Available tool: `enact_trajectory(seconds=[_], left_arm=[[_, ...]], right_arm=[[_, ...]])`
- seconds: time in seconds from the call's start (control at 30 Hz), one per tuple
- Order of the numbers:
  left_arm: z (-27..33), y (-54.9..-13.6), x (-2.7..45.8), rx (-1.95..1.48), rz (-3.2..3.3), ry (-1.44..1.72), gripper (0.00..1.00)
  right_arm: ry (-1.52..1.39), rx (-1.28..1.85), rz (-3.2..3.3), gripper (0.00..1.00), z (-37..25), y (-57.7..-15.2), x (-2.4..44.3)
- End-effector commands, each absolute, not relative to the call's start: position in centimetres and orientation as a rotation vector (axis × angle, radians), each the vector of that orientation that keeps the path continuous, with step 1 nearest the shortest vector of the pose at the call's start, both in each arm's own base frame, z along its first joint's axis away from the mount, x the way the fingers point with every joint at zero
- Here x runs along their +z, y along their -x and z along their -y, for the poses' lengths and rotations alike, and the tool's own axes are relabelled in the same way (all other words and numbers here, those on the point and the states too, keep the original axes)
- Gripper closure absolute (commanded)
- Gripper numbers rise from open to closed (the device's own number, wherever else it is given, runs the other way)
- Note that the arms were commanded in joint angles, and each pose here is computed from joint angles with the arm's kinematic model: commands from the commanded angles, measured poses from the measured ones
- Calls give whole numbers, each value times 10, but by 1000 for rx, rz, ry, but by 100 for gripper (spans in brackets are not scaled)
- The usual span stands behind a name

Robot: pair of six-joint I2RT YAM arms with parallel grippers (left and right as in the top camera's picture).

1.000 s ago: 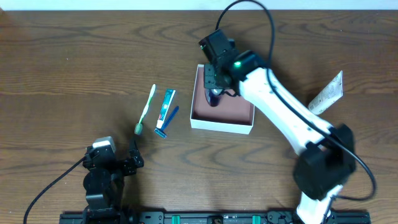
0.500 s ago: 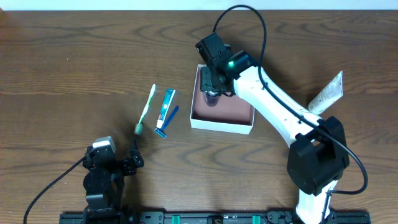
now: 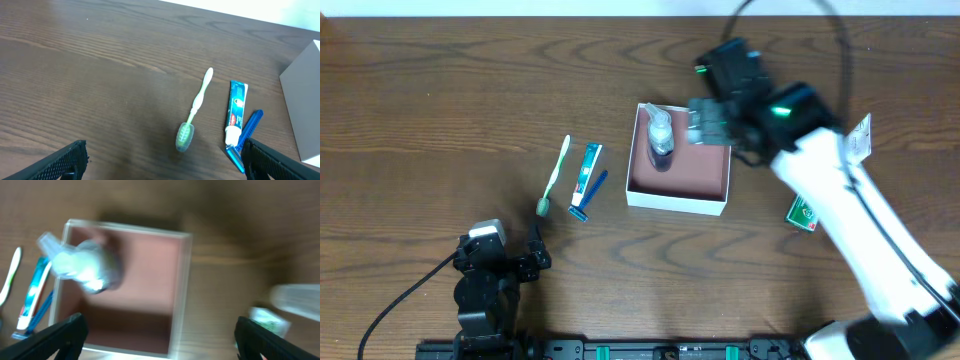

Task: Pack container
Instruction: 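Carry the pump bottle into the box and release it, then move the right gripper to the white lotion tube and grasp it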

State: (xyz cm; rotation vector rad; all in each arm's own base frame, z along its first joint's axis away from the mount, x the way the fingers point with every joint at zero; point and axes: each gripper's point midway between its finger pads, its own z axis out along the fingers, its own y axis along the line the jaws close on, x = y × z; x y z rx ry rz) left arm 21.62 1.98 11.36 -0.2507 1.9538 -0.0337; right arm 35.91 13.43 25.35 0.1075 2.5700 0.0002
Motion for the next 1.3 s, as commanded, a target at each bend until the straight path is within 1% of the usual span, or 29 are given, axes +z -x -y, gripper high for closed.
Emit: enact_trajectory(seconds=[0.0,0.17,0.3,0.43,0.57,0.7,0.77,0.83,0.93,0.97,1.0,1.03,1.1,1.17,1.27], left_arm=[[-19,-216,106,-36,-1967,250,2],[-19,-216,106,-36,-1967,250,2],[-19,-216,106,-36,-1967,250,2],[-19,-216,106,-35,-1967,251,2],[-19,-216,106,-36,-1967,250,2],[-19,-216,106,-36,-1967,250,2],[-19,-216,106,-36,-1967,250,2],[-19,-216,106,-35,-1967,251,2],[-19,-216,106,-36,-1967,250,2],[-19,-216,106,-35,-1967,251,2],[-19,-216,106,-36,-1967,250,2],[-19,-216,106,-36,-1967,250,2],[-19,-216,106,-36,-1967,250,2],[-19,-216,106,-36,-1967,250,2],[-19,-216,106,-35,-1967,251,2]], right_arm=[[-198,-152,-2485,3,-75,-356,283],[-459,-237,-2510,4,3,-346,281],[-582,-169,-2566,9,28,-348,261],[-683,-251,-2591,9,57,-349,244],[-709,-234,-2651,14,65,-353,225],[-709,-264,-2713,16,67,-359,204],[-722,-303,-2731,19,72,-361,194],[-733,-312,-2744,26,74,-364,187],[-759,-322,-2763,48,79,-364,179],[-774,-324,-2764,51,81,-364,177],[-785,-324,-2763,58,82,-364,176],[-791,-325,-2762,67,84,-363,176],[-798,-326,-2760,81,86,-363,177],[-803,-328,-2762,98,87,-362,177],[-803,-328,-2765,99,87,-361,176]])
